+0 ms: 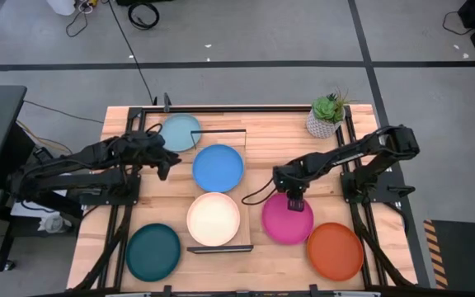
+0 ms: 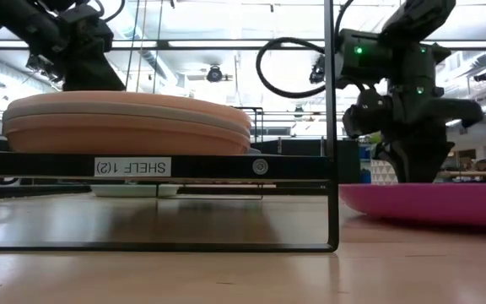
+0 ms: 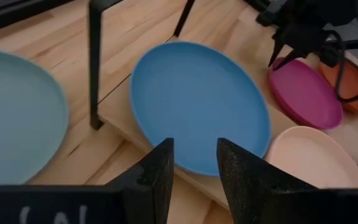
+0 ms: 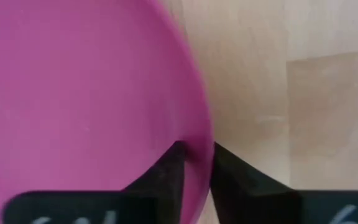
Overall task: Place and stack plates onto a shelf
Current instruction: Stack the pink plate on top of the blue plate on the shelf
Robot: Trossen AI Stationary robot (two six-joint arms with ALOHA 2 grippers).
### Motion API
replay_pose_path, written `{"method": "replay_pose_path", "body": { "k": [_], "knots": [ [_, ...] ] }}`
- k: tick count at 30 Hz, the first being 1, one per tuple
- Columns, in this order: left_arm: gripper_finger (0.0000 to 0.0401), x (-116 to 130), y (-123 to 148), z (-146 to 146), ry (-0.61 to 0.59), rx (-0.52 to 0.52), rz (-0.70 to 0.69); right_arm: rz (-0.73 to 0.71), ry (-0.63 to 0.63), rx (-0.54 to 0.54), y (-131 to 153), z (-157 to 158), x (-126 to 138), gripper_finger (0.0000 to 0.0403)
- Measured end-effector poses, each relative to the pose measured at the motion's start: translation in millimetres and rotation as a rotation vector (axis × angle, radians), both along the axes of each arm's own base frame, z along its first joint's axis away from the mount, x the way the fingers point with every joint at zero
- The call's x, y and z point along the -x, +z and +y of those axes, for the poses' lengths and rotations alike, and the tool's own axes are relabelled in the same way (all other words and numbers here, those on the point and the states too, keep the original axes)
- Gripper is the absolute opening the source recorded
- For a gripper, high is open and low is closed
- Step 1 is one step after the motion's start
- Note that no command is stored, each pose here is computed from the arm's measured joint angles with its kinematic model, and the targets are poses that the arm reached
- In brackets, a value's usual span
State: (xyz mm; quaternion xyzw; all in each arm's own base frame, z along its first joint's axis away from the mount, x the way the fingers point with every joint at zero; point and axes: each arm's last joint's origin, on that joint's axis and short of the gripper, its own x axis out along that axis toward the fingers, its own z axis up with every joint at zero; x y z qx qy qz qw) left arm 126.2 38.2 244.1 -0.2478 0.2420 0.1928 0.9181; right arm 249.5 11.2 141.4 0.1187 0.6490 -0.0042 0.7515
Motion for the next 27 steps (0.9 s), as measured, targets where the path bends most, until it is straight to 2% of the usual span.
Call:
{"method": "replay_pose_path", "body": {
  "k": [4, 12, 15, 22, 27],
  "knots": [
    [0.013, -2.9, 3.3, -2.3, -0.018, -0.003, -0.041, -0.001, -0.036, -0.046, 2.2, 0.2, -1.8, 0.0016],
    [0.013, -5.6, 8.1, -2.4, -0.018, -0.009, -0.097, -0.02, -0.142, -0.079, 10.9, -11.9, 1.0, 0.0014],
    [0.013, -5.8, 8.2, -3.0, -0.023, 0.028, -0.109, -0.039, -0.202, -0.11, 19.2, -20.0, 4.6, 0.0014],
    [0.013, -6.1, 8.2, -4.7, -0.077, 0.05, -0.113, -0.021, -0.443, -0.197, 41.2, -40.8, 23.8, 0.0014],
    [0.013, -6.4, 7.9, -4.5, -0.077, 0.048, -0.11, -0.079, -0.634, -0.258, 58.7, -52.7, 31.7, 0.0014]
  ]
}}
